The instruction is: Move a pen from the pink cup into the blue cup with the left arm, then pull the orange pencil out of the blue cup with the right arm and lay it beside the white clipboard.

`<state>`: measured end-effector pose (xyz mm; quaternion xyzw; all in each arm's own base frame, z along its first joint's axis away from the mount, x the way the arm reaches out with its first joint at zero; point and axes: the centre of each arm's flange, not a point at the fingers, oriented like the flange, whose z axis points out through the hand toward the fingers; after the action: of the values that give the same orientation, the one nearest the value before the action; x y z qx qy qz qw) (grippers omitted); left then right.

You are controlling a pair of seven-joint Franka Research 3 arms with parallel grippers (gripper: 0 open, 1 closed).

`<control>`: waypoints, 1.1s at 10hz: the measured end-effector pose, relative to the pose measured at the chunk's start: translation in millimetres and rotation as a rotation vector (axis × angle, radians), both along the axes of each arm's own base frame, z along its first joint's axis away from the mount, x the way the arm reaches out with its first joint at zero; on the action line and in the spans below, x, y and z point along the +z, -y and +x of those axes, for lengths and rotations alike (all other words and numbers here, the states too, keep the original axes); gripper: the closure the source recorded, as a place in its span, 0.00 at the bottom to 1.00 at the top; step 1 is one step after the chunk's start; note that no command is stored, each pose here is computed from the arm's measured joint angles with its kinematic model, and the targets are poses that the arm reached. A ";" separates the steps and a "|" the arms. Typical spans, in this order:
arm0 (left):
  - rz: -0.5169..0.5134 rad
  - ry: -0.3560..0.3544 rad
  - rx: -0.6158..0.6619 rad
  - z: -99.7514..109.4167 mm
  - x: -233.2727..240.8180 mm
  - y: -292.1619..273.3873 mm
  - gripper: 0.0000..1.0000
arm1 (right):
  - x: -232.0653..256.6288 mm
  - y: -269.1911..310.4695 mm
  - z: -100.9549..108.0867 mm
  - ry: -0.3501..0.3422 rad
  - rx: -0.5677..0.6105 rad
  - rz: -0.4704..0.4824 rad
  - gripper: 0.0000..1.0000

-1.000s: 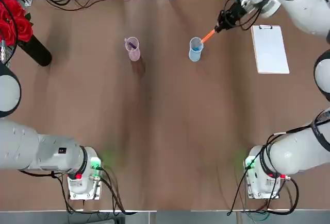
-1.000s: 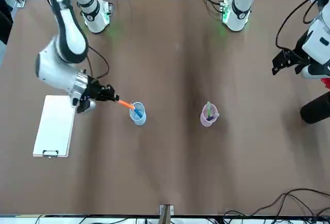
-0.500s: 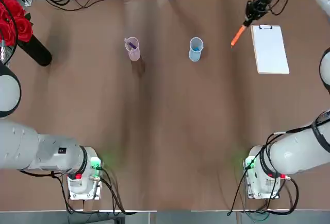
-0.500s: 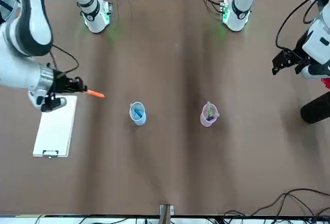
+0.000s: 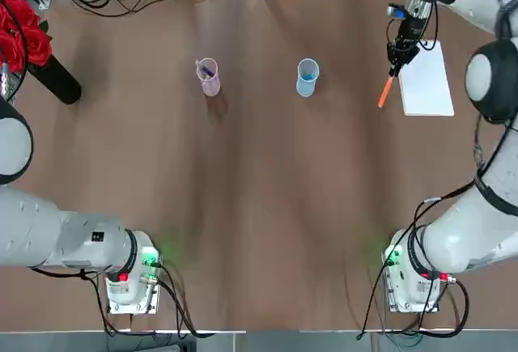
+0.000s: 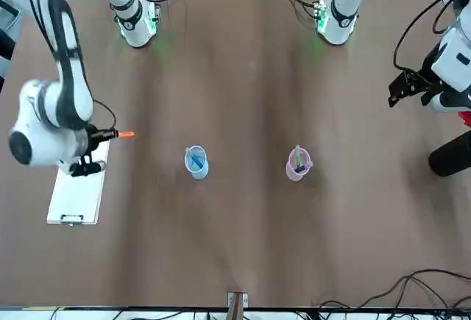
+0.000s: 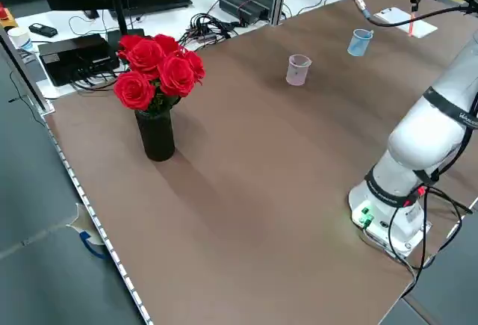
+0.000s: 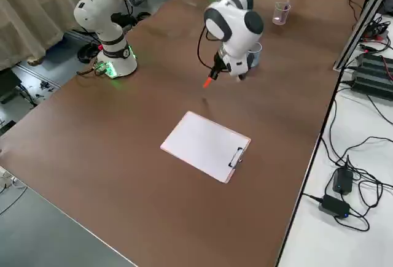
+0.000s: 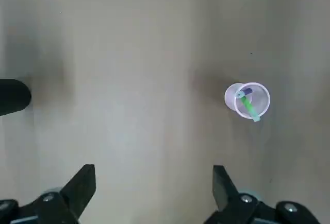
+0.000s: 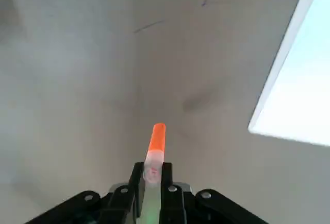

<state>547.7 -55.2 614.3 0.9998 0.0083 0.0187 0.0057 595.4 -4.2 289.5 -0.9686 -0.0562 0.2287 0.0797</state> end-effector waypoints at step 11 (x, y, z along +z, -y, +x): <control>-0.001 0.005 0.001 0.2 2.5 -0.1 0.00 | -50.1 -0.5 57.0 0.150 0.033 -0.031 0.83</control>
<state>547.9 -55.1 616.8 0.9997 0.0089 0.0210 0.0060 652.5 -3.7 239.3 -0.9831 -0.0745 0.1576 0.0564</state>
